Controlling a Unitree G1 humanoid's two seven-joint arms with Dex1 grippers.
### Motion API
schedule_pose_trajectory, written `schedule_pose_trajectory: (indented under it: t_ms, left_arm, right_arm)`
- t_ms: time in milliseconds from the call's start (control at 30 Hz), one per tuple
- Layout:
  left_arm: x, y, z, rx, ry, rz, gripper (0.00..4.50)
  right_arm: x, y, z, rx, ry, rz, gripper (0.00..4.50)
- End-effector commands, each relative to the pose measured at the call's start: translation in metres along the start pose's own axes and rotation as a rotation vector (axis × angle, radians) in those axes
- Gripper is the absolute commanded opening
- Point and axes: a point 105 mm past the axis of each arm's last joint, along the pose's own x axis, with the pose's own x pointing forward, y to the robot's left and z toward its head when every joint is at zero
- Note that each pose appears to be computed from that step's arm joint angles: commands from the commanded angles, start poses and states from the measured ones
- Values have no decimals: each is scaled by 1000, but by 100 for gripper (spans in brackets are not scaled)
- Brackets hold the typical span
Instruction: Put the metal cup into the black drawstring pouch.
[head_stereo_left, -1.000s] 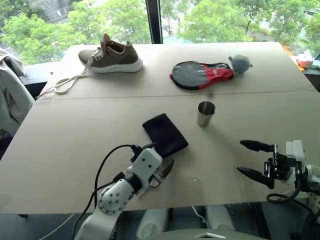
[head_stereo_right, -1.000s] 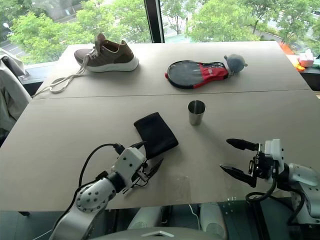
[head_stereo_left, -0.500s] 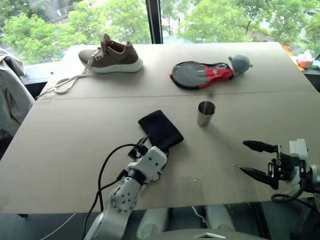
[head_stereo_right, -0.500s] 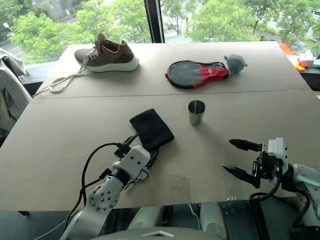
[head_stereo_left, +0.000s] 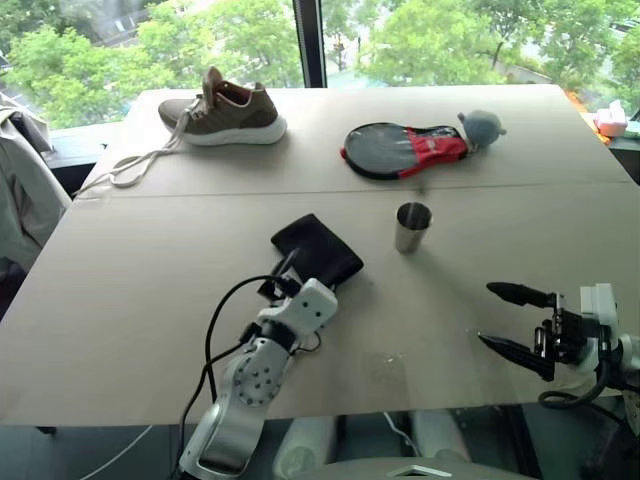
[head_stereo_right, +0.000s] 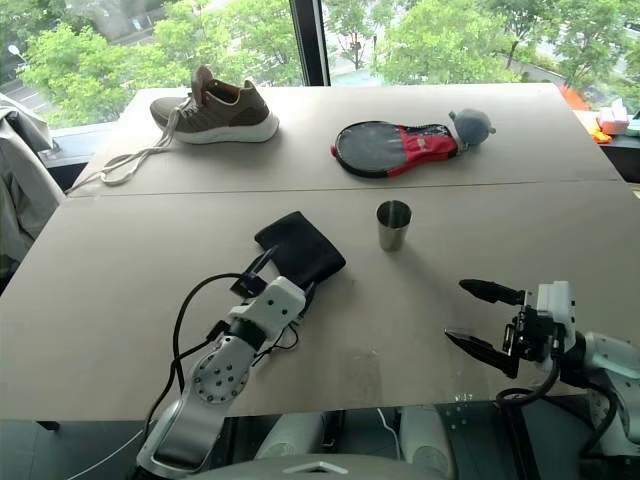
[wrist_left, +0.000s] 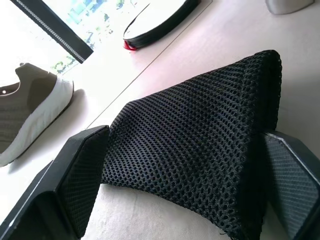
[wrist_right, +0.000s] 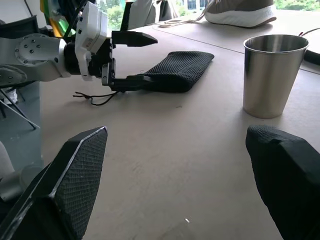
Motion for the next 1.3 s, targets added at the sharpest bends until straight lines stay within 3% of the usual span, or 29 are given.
schedule_pose_trajectory:
  t_ms: [33,100,200,400,467,733,900,1067,1300]
  left_arm:
    - [1,6,5,7,-23,38,450]
    - [1,5,1,-9,-5,41,450]
    - [0,6,-9,-33,43,53,369]
    - [-6,12,-33,-122,147,110,67]
    - [-8,13,-37,-119,158,112,4]
    - [-4,21,-28,-217,116,106,4]
    - [5,35,-7,-312,27,102,4]
    - [12,50,3,-457,24,135,4]
    - [21,64,14,-536,15,42,4]
  right_arm:
    - [-6,-1,5,-44,-12,-16,447]
    - [-7,-1,4,-44,-13,-18,447]
    - [-8,-2,2,-44,-16,-20,450]
    - [-8,-9,4,-79,-34,-34,450]
    - [-7,-12,5,-88,-39,-39,450]
    - [20,-11,14,-112,-75,-3,450]
    - [58,-1,19,-166,-60,43,450]
    - [100,-14,45,-358,-51,-3,450]
    - [139,-52,69,-602,304,-3,450]
